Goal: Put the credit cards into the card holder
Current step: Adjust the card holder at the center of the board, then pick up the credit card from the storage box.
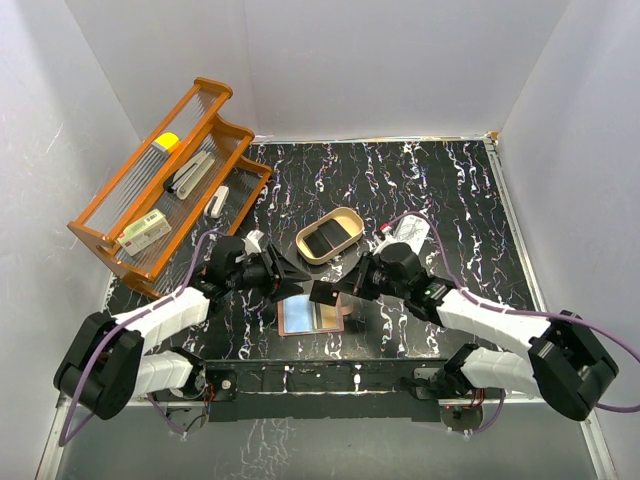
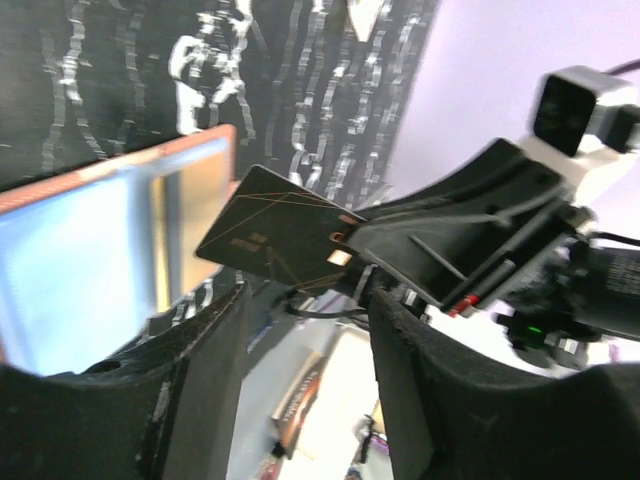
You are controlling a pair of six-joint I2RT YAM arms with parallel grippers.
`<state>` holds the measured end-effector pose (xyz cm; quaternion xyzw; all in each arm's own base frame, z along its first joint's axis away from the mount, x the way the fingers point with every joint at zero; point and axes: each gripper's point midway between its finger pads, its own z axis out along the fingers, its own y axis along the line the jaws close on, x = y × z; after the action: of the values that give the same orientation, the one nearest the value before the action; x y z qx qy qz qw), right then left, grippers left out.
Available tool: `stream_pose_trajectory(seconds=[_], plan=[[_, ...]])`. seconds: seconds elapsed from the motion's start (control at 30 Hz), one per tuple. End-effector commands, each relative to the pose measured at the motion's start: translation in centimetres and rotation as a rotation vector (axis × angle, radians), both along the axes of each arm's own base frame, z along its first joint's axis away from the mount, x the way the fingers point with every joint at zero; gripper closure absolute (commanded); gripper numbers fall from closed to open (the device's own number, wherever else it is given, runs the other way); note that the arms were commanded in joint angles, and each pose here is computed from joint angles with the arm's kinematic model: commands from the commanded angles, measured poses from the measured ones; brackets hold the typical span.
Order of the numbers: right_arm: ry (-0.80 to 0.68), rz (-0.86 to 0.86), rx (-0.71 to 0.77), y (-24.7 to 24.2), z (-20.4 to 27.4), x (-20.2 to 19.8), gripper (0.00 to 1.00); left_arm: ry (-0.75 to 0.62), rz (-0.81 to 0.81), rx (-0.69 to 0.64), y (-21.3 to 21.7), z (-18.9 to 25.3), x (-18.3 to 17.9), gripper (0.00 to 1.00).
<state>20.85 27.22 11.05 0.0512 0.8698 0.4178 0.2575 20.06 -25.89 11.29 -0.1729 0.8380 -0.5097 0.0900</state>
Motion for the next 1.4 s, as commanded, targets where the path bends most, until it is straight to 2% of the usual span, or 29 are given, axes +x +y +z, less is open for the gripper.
stream_pose_trajectory(seconds=[0.0, 0.23, 0.47, 0.57, 0.7, 0.77, 0.8, 0.93, 1.03, 1.13, 1.27, 1.37], plan=[[-0.072, -0.114, 0.256, 1.0, 5.4, 1.6, 1.00, -0.033, 0.016, -0.197, -1.1, 4.4, 0.2, 0.48], [-0.134, -0.217, 0.364, 0.1, 8.8, 2.5, 1.00, -0.040, 0.075, -0.269, -0.8, 5.5, 0.3, 0.43], [-0.135, -0.204, 0.428, 0.7, 9.7, 2.0, 1.00, -0.046, 0.082, -0.291, -1.0, 6.0, 0.5, 0.42], [-0.123, -0.158, 0.430, 1.4, 9.6, 1.4, 1.00, -0.071, 0.090, -0.323, -1.0, 6.8, 0.7, 0.53], [-0.096, -0.058, 0.414, 2.3, 8.6, -0.1, 1.00, -0.103, 0.088, -0.336, -1.0, 7.4, 0.8, 0.83], [-0.098, -0.023, 0.396, 2.2, 7.9, -0.9, 0.96, -0.114, 0.088, -0.331, -0.9, 7.3, 0.6, 0.98], [-0.107, 0.001, 0.382, 2.1, 7.6, -1.3, 0.92, -0.125, 0.084, -0.331, -0.8, 7.3, 0.5, 1.00], [-0.174, 0.123, 0.272, 1.8, 6.9, -2.7, 0.72, -0.187, 0.009, -0.301, -1.0, 7.1, -0.2, 1.00], [-0.178, 0.183, 0.161, 1.2, 6.5, -3.3, 0.66, -0.212, -0.135, -0.274, -1.6, 6.5, -1.7, 1.00], [-0.197, 0.228, 0.185, 1.2, 7.9, -4.1, 0.63, -0.199, -0.256, -0.291, -1.7, 5.9, -3.7, 1.00], [-0.205, 0.292, 0.224, 1.7, 9.2, -5.0, 0.50, -0.220, -0.316, -0.318, -1.2, 5.9, -5.3, 1.00], [-0.190, 0.343, 0.252, 2.4, 9.5, -5.5, 0.49, -0.220, -0.340, -0.300, -1.0, 5.5, -5.9, 1.00]])
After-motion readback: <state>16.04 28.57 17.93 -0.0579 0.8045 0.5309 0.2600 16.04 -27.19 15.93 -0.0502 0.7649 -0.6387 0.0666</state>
